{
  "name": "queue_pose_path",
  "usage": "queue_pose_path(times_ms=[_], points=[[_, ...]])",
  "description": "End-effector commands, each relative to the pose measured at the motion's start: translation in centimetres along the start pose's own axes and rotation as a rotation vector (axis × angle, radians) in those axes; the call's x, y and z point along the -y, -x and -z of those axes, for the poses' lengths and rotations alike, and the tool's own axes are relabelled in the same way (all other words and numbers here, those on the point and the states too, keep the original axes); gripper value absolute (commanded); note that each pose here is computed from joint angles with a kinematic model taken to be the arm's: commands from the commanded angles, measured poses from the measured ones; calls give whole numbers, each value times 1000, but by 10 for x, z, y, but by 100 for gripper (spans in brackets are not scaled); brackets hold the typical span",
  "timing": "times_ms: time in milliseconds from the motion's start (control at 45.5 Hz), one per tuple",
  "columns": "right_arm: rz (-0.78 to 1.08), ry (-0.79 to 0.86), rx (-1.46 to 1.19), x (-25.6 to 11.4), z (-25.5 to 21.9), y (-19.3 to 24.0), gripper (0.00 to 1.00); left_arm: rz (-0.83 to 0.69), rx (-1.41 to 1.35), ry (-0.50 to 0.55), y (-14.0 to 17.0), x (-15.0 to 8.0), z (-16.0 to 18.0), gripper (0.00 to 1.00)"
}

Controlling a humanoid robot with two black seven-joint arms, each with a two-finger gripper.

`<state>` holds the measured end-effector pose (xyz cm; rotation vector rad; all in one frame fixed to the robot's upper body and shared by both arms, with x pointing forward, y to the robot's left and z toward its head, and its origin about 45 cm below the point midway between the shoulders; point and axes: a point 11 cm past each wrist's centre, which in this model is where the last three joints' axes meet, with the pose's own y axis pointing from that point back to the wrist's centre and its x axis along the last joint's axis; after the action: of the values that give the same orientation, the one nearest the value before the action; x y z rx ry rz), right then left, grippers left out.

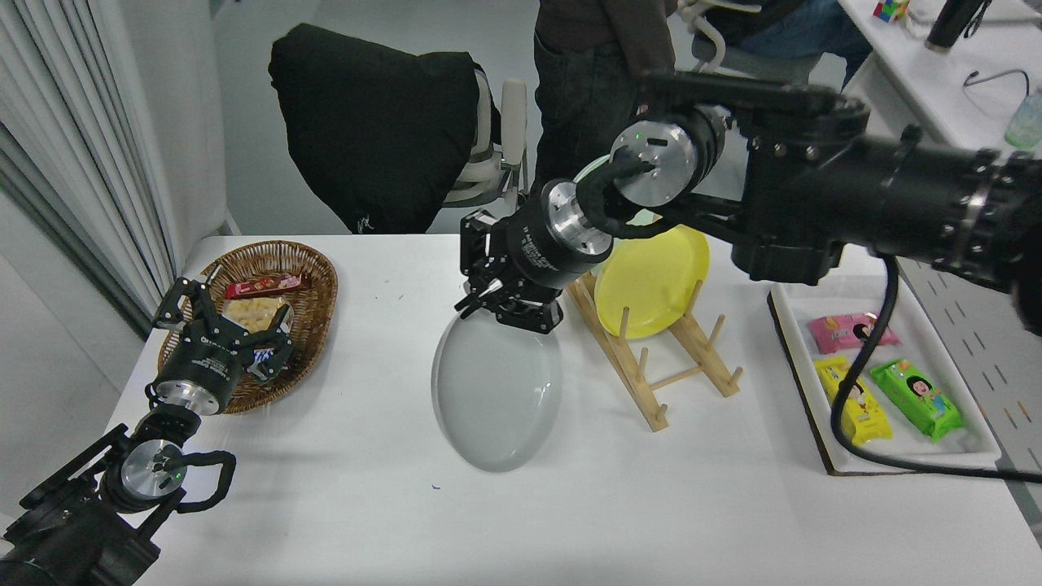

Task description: Place the plate on the table

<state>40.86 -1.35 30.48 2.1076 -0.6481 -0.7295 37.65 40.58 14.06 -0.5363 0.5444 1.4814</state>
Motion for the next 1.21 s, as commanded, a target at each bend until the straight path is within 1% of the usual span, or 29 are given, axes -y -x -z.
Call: queue_pose_path(times_ms=[0, 132, 330, 396, 527, 637, 747, 879, 1187], points=[[-1, 18, 122, 23, -23, -20, 0, -1, 0, 0, 0, 0, 0, 98], [10, 30, 219, 37, -41, -31, 0, 1, 0, 0, 0, 0, 0, 98], [-44, 16, 340, 43, -52, -56, 0, 1, 0, 0, 0, 0, 0, 98], [-93, -1, 381, 41, -52, -67, 0, -1, 0, 0, 0, 0, 0, 98], [-165, -8, 385, 42, -55, -77, 0, -1, 0, 0, 0, 0, 0, 98], [-147, 3, 423, 50, -67, -78, 0, -1, 0, 0, 0, 0, 0, 98], [-145, -14, 424, 50, -66, -79, 0, -1, 0, 0, 0, 0, 0, 98], [-204, -29, 353, 48, -64, -86, 0, 1, 0, 0, 0, 0, 0, 98], [-184, -51, 414, 51, -68, -90, 0, 1, 0, 0, 0, 0, 0, 98]])
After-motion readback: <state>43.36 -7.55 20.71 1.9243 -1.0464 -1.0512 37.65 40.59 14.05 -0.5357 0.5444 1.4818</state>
